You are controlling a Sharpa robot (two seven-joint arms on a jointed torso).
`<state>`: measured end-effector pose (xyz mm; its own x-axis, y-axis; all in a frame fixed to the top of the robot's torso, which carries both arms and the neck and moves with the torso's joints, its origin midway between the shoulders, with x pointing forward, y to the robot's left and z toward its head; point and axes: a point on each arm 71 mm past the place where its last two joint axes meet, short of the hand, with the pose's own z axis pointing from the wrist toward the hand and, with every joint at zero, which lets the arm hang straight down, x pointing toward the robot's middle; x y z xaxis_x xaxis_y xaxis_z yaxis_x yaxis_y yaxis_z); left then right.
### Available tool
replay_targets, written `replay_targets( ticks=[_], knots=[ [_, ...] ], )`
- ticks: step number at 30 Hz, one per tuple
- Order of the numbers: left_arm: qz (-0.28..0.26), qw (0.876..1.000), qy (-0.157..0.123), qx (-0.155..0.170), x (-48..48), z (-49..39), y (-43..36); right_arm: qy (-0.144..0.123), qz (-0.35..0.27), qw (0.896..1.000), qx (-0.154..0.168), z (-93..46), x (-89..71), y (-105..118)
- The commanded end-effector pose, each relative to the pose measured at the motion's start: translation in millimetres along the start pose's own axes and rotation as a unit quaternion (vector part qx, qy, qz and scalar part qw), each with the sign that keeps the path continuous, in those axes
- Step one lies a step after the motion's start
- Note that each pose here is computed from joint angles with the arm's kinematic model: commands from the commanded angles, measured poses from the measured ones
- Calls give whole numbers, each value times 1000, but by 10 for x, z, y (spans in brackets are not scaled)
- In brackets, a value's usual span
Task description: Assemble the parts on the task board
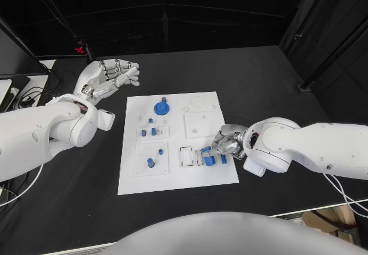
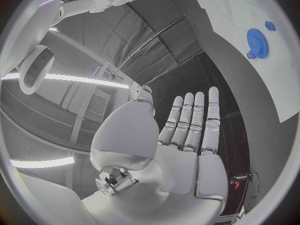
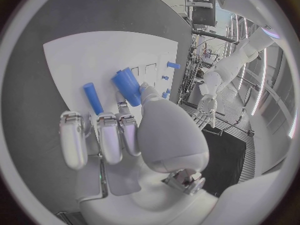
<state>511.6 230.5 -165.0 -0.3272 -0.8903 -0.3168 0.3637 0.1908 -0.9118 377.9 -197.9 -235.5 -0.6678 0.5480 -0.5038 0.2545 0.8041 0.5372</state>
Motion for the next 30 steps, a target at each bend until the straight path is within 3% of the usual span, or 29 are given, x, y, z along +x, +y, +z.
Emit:
replay_targets(
  ticks=[1, 18, 30],
  knots=[
    [-4, 1000, 3, 5, 2, 4, -14, -2, 25, 1000, -16, -28, 0, 19],
    [-5, 1000, 5, 4, 9, 12, -10, 10, 50, 998, -44, -129, 45, 63],
    [-5, 1000, 6, 4, 14, 16, -9, 33, 80, 995, -54, -110, 98, 140]
  ],
)
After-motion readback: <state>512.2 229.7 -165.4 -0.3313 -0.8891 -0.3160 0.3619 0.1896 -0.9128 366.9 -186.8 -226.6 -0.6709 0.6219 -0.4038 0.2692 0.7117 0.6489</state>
